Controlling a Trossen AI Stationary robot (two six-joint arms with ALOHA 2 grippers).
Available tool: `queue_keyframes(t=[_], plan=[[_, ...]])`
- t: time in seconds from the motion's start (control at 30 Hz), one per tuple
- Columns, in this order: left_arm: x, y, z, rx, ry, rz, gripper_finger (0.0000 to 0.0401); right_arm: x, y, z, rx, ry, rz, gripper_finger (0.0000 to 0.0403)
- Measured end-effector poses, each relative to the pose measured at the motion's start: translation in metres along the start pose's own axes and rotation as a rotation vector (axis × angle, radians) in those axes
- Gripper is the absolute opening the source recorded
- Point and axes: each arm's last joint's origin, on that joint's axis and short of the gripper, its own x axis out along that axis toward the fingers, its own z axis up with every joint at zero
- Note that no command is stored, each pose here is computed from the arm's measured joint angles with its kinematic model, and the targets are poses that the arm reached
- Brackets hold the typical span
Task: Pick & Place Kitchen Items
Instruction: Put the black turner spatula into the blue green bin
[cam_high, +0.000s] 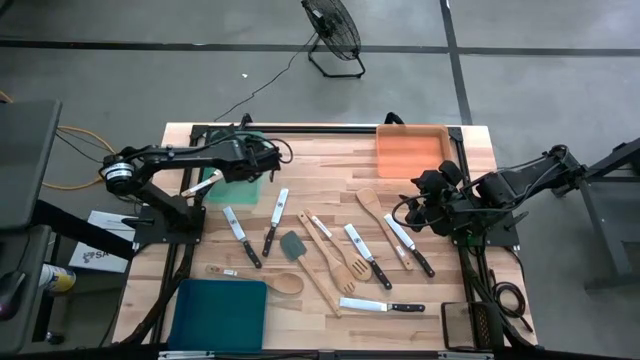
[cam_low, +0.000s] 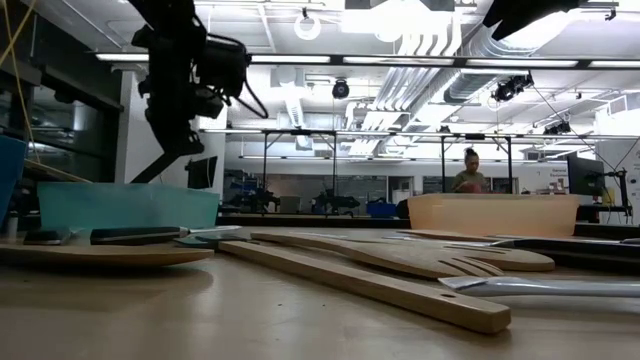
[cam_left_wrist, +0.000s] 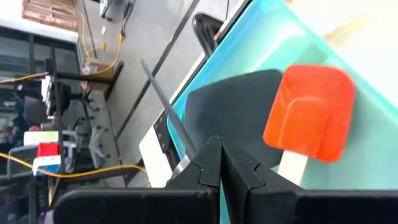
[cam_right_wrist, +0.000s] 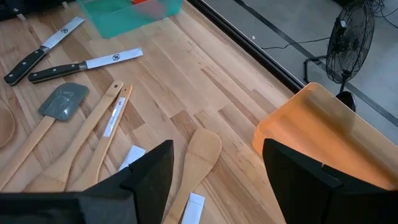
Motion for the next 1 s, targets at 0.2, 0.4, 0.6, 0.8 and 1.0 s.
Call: queue_keyframes(t=[0.2, 0.4, 0.6, 0.8, 1.0], plan=[[-0.010, -0.001, 0.004, -0.018, -0.048, 0.010, 0.0000, 0.000, 0.000, 0.000, 0.000, 0.004, 0.003, 0.0239], [-0.018, 0.006, 0.005, -0.012, -0.033, -0.123, 0.0018, 0.000, 0.000, -0.001, -0.001, 0.021, 0.017, 0.0239], [-0.033, 0.021, -0.006, 0.009, -0.061, -0.144, 0.0112, 0.000, 0.000, -0.001, -0.007, 0.025, 0.012, 0.0239], [-0.055, 0.038, -0.022, -0.016, -0.131, -0.186, 0.0227, 0.000, -0.004, -0.004, -0.041, 0.052, -0.019, 0.0239], [-0.066, 0.033, -0.047, 0.026, -0.204, -0.227, 0.0265, -0.001, -0.009, -0.007, -0.068, 0.061, -0.074, 0.0239]])
